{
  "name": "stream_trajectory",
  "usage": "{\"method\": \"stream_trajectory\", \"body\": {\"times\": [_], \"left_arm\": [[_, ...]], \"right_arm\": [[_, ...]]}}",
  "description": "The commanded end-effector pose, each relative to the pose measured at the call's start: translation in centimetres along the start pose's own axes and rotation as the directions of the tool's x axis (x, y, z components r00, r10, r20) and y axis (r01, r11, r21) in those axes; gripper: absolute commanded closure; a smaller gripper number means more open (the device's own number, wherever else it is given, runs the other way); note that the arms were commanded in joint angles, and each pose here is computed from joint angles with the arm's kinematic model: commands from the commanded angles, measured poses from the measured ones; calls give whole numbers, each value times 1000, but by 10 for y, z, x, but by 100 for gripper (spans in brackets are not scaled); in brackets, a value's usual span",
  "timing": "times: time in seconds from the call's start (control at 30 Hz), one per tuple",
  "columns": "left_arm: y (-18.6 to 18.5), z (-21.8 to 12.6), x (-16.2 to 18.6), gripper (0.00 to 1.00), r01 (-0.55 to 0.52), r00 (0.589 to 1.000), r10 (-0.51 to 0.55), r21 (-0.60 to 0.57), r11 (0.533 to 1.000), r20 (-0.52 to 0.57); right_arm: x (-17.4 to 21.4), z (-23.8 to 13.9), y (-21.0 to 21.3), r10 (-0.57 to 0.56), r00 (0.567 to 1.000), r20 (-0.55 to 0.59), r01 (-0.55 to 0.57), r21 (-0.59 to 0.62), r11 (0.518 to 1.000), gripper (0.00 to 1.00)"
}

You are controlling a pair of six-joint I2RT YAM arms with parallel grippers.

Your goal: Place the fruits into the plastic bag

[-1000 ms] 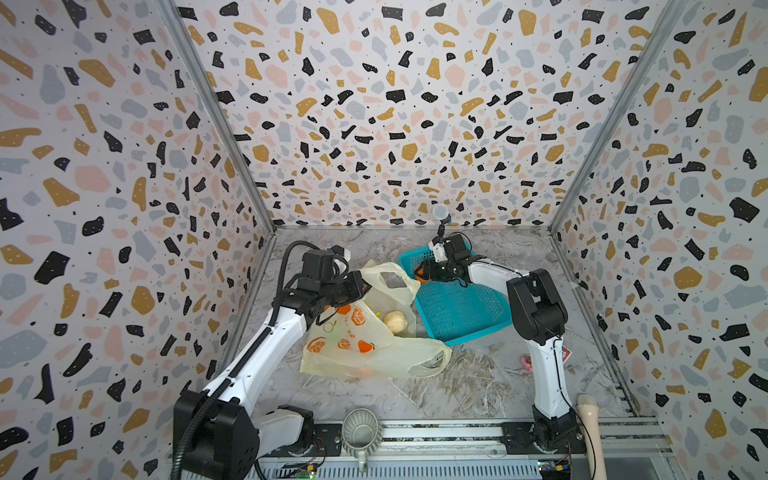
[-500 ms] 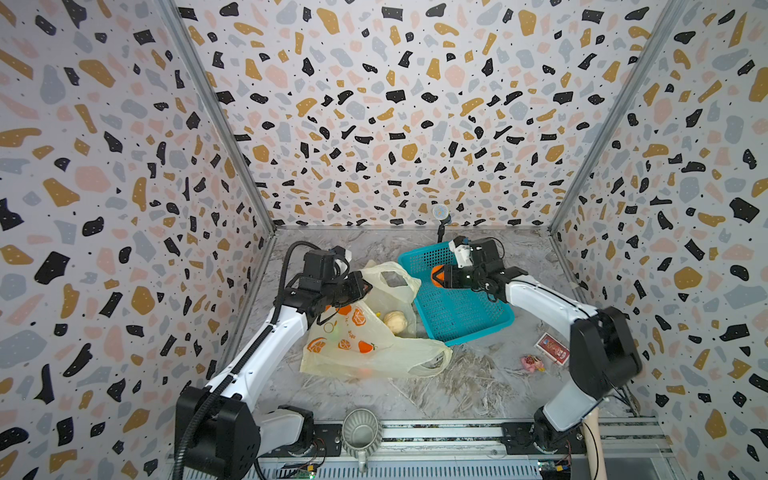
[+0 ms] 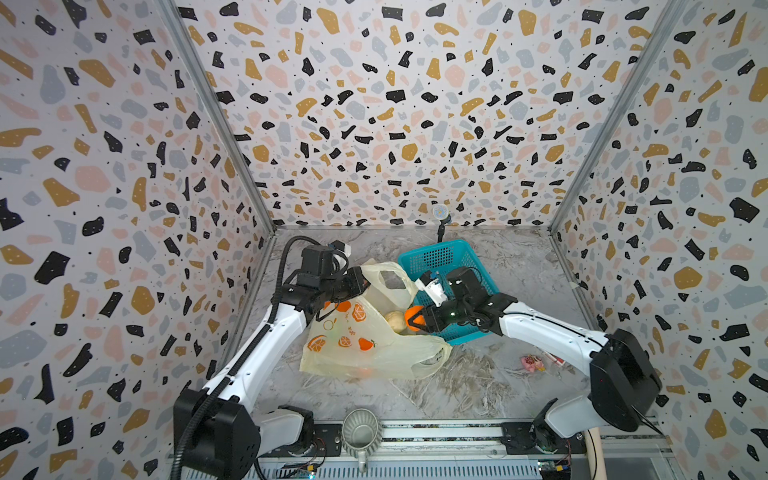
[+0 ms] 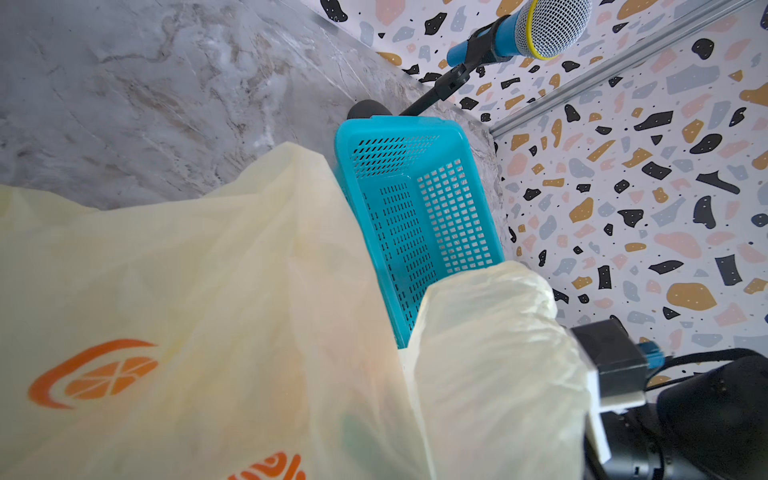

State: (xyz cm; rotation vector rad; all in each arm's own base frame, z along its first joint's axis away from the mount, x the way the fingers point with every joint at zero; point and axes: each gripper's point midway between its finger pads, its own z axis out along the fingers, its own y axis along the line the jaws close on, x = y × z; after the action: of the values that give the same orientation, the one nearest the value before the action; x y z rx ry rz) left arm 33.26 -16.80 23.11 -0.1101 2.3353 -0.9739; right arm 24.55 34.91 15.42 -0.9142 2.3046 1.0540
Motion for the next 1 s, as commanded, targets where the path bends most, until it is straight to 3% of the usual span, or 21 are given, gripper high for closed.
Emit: {"method": "stream_trajectory", "body": {"times": [0.0, 0.13, 0.3, 0.43, 0.6, 0.77, 0.97], "left_arm": [[-12, -11, -9, 100, -28, 999, 27, 18, 999, 43], [-9, -12, -5, 100, -21, 999, 20, 14, 1000, 41], [-4, -12, -1, 100, -16, 999, 16, -1, 1000, 42], [1, -11, 1, 100, -19, 999, 20, -13, 1000, 43], [8, -8, -2, 100, -10, 998, 12, -44, 999, 58], [5, -8, -9, 100, -8, 997, 12, -43, 999, 81], [5, -6, -11, 100, -12, 997, 15, -45, 999, 80]], "right_arm": [[-33, 24, 39, -130, 991, 46, 133, -78, 988, 51], [-48, 70, 73, -241, 970, -11, 237, -135, 962, 44], [-63, 86, 100, -299, 954, -6, 293, -185, 938, 20], [-76, 56, 87, -298, 953, 56, 302, -89, 949, 15], [-81, -7, 64, -258, 955, 145, 260, 5, 966, 14], [-59, -58, 33, -208, 962, 178, 188, 121, 975, 16], [-8, -76, 25, -174, 981, 90, 161, 138, 977, 15]]}}
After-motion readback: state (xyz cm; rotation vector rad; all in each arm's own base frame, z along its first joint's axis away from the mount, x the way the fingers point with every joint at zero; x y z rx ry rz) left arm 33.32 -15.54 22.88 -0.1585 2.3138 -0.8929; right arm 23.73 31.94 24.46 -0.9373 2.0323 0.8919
